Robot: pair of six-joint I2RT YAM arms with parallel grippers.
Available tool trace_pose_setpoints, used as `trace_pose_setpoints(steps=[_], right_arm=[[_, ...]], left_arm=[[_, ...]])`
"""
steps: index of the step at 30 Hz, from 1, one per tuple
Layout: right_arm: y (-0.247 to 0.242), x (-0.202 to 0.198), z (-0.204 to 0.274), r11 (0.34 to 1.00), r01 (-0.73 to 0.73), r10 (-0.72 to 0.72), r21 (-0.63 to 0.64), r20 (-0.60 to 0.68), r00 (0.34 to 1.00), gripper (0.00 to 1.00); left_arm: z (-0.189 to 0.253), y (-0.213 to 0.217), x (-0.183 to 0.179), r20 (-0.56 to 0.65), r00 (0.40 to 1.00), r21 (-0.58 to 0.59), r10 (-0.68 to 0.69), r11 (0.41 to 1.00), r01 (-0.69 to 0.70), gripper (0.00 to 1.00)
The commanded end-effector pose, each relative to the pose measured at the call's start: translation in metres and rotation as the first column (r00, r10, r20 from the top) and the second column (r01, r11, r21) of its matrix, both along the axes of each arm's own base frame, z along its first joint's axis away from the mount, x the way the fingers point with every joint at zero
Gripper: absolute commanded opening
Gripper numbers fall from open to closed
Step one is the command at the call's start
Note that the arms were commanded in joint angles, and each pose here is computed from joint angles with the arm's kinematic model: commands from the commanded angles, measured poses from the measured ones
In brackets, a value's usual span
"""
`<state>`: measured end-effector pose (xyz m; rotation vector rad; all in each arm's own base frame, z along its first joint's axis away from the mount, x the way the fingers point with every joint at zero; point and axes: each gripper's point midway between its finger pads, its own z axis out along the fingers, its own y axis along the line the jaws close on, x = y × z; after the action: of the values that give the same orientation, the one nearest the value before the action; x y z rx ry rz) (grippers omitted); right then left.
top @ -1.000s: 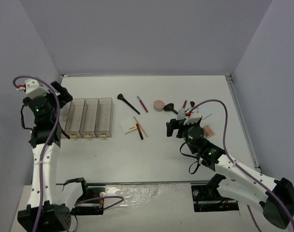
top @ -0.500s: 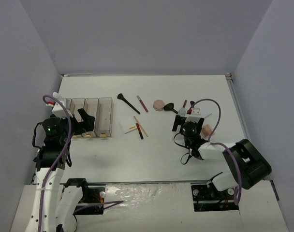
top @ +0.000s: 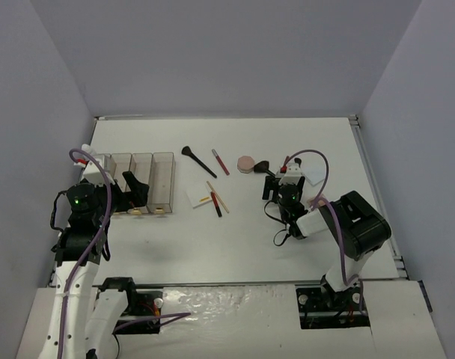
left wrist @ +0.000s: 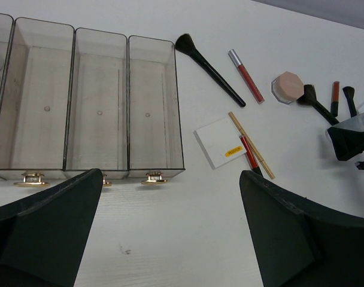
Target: Organize the makeup
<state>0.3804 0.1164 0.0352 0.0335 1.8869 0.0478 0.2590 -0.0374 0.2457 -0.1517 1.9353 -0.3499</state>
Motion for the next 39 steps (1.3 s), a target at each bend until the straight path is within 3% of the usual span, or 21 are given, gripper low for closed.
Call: trace_pose_setpoints(steps=[1,18,24,31,35,39], right_arm=[[0.007,0.032,0.050,0.997,0.000,-0.014,0.073,0.180,0.984,0.76],[0.011,0.051,0.040,0.997,-0.031,0.020,0.075,0.142,0.990,0.59],[0.014,0.056,0.035,0.997,-0.037,0.029,0.062,0.117,0.993,0.41],[0.023,0.053,0.040,0.993,-0.108,0.101,0.044,0.139,0.985,0.06],[0.066,0.033,0.062,0.925,-0.375,0.361,0.059,0.170,0.917,0.00],[0.122,-0.007,0.118,0.726,-0.683,0.648,0.083,0.252,0.719,0.00]], left_arm=[[0.022,-0.003,0.007,0.067,0.998,0.000,-0.021,1.000,0.021,0.97],[0.017,-0.008,0.009,0.053,0.998,-0.020,-0.040,0.999,0.041,0.97],[0.017,-0.009,0.009,0.053,0.998,-0.027,-0.042,0.999,0.044,0.97],[0.020,-0.013,0.010,0.069,0.996,-0.037,-0.063,0.997,0.065,0.97],[0.031,-0.030,0.011,0.119,0.981,-0.071,-0.152,0.984,0.161,0.97],[0.051,-0.055,0.009,0.192,0.949,-0.145,-0.249,0.949,0.279,0.97]])
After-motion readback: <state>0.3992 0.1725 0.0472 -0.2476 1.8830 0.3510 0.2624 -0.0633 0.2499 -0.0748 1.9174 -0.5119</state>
